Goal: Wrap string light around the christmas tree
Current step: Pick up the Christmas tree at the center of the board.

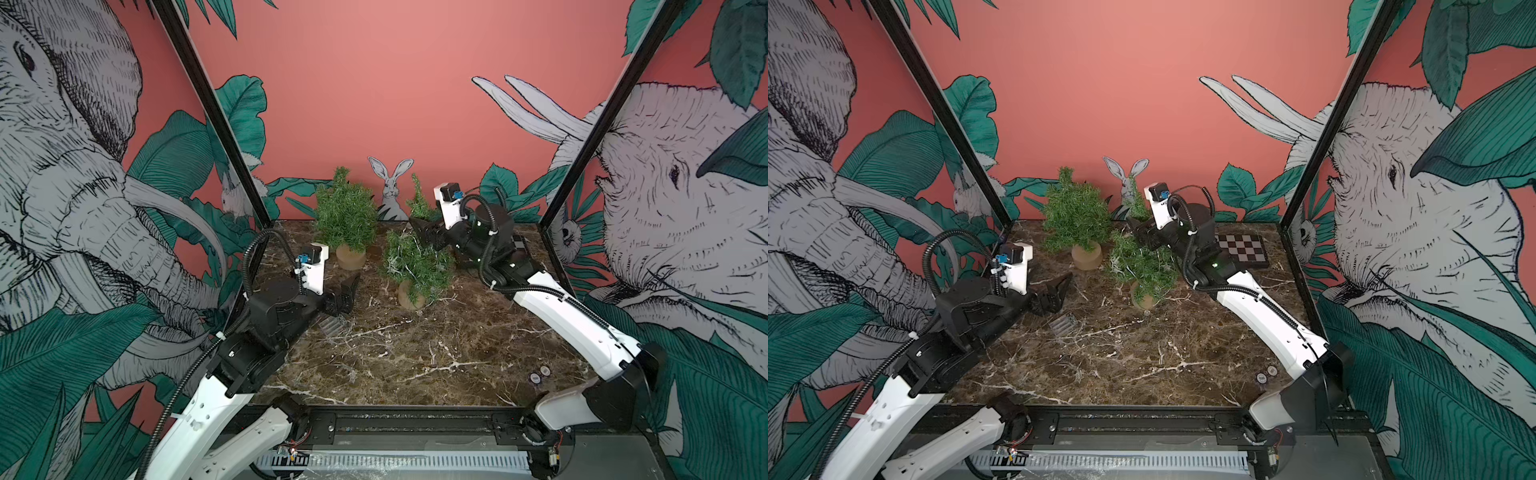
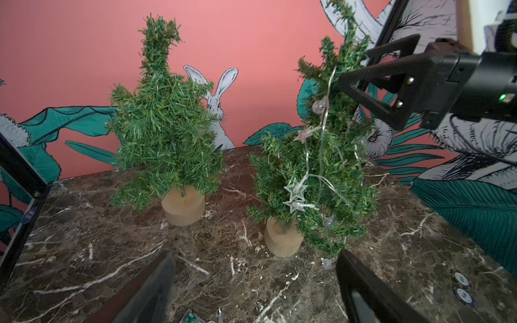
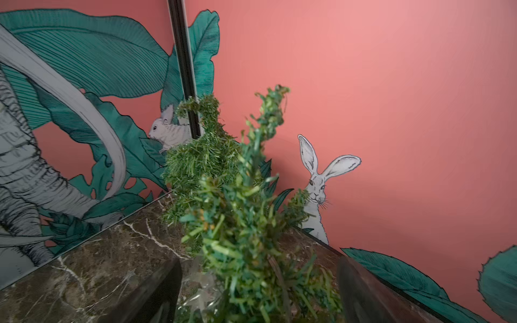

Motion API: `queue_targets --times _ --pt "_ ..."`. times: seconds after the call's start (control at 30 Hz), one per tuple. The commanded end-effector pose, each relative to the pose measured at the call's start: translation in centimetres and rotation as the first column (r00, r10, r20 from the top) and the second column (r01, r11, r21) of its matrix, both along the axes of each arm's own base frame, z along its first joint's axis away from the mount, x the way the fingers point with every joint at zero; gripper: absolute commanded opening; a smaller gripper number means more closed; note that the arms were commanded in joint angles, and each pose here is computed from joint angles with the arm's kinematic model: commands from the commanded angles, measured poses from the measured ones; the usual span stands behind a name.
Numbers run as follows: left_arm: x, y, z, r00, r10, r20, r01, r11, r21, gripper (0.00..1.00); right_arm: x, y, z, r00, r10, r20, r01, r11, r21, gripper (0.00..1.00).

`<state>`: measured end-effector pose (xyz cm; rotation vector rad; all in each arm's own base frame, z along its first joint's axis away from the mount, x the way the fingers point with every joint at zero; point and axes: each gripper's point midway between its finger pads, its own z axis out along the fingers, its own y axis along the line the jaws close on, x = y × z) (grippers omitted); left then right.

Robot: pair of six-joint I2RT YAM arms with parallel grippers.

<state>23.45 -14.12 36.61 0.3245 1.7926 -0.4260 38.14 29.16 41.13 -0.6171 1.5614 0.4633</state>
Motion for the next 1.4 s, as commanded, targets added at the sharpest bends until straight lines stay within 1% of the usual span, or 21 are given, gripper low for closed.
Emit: queue_targets --times 0.0,0.17,0.27,0.4,0.53,0.6,0.67,0.77,0.87,1.03,1.23,1.27,1.37 --pt "0.0 0.6 0.1 0.999 0.032 0.002 -0.032 0.999 0.006 0.92 0.5 -0.8 2.7 0.994 -0.071 0.078 0.070 0.997 0.017 0.87" --pt "0.0 -0.1 1.3 1.000 -0.001 0.020 0.001 1.000 -0.003 0.92 1.1 0.0 1.9 0.996 -0.053 0.075 0.051 0.998 0.026 0.79" --pt "-0.1 -0.2 2.1 1.000 -0.011 0.029 0.011 1.000 -0.005 0.92 1.5 0.7 1.6 0.997 -0.036 0.074 0.033 0.999 0.039 0.71" --pt "-0.1 -0.2 2.0 0.999 -0.016 0.029 0.015 1.000 0.003 0.93 1.7 1.3 1.7 0.996 -0.020 0.089 0.016 0.999 0.051 0.61" --pt "0.1 -0.3 1.8 1.000 -0.014 0.028 0.015 1.000 -0.005 0.93 1.6 1.5 2.4 0.991 -0.011 0.132 0.004 0.998 0.056 0.44" --pt "0.1 -0.5 1.5 1.000 -0.016 0.026 0.016 1.000 -0.008 0.93 1.5 1.6 2.8 0.989 -0.008 0.148 0.000 0.999 0.053 0.34" --pt "0.3 -0.6 1.4 0.999 -0.016 0.029 0.016 1.000 -0.009 0.94 1.4 1.5 3.3 0.987 -0.009 0.163 0.001 0.999 0.049 0.27" --pt "0.5 -0.7 1.3 0.999 -0.016 0.037 0.016 1.000 -0.014 0.94 1.3 1.4 4.1 0.981 -0.013 0.194 0.004 0.999 0.046 0.11" --pt "0.8 -1.0 1.2 0.999 -0.015 0.040 0.016 1.000 -0.020 0.95 1.4 1.3 5.2 0.971 -0.026 0.236 0.015 0.999 0.052 0.01" --pt "1.5 -1.4 0.4 1.000 -0.014 0.027 0.014 1.000 -0.012 0.95 1.9 0.9 6.9 0.952 -0.066 0.300 0.051 0.997 0.058 0.00" --pt "2.1 -1.4 -0.1 1.000 0.009 0.027 -0.009 1.000 0.001 0.96 2.7 0.7 9.8 0.919 -0.112 0.378 0.089 0.993 0.078 0.00" --pt "2.2 -1.3 -0.3 1.000 0.015 0.027 -0.015 1.000 0.005 0.96 3.5 1.2 9.1 0.920 -0.115 0.374 0.098 0.993 0.065 0.00" --pt "2.5 -1.0 -0.6 0.999 0.036 0.035 -0.036 0.999 0.021 0.97 4.6 1.2 9.5 0.907 -0.141 0.397 0.127 0.990 0.062 0.00"
